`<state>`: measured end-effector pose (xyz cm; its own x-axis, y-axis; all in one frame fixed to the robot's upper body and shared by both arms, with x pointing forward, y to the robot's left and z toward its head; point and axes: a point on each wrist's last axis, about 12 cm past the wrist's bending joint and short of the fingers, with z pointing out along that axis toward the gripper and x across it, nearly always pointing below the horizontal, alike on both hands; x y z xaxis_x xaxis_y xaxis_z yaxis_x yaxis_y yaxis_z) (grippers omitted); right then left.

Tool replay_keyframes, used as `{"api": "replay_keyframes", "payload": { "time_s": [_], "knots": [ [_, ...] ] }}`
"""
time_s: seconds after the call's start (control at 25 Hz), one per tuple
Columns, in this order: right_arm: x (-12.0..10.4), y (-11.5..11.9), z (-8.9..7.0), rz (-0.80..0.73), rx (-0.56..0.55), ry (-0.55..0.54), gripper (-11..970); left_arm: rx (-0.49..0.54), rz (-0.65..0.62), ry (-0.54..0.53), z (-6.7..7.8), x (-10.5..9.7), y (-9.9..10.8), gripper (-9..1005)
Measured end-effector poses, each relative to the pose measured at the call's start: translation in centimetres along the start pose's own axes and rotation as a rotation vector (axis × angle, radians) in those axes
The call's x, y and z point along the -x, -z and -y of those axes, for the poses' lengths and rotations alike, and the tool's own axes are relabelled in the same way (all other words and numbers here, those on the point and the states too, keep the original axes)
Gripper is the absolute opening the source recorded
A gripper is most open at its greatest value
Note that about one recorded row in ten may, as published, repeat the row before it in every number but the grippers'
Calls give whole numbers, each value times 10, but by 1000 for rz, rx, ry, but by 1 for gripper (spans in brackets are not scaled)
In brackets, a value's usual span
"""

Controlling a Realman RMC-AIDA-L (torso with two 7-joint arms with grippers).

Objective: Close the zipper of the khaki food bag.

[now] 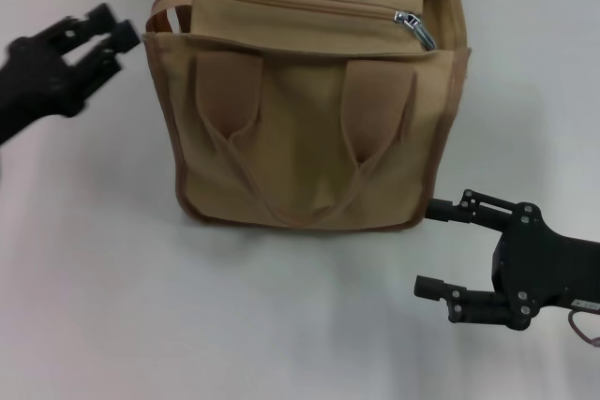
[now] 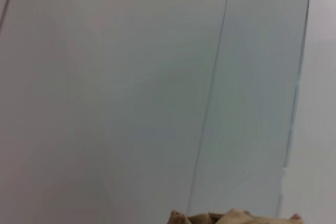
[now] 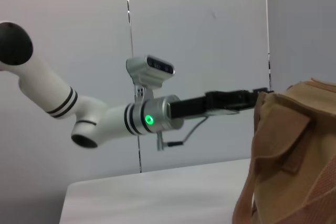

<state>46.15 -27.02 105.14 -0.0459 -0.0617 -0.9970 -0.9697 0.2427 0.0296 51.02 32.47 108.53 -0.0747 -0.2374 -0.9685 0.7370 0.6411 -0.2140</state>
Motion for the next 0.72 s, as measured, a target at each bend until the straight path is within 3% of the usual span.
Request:
{"api": "replay_keyframes", "payload": {
  "time_s": [0.2,0.32,0.56,0.72],
  "knots": [
    [2,-3,5,-9,11,-14,810,-79,-48,125,-4,24,32,414],
    [3,-5,6,-16,15,-28,810,-171,-80,149,4,25,42,558],
    [-3,-10,7,-68,34,-48,810,-361,-201,69,31,2,41,828],
    [-7,-19,7,-100,64,-68,810,-471,-338,28,42,-19,25,830]
  ]
}}
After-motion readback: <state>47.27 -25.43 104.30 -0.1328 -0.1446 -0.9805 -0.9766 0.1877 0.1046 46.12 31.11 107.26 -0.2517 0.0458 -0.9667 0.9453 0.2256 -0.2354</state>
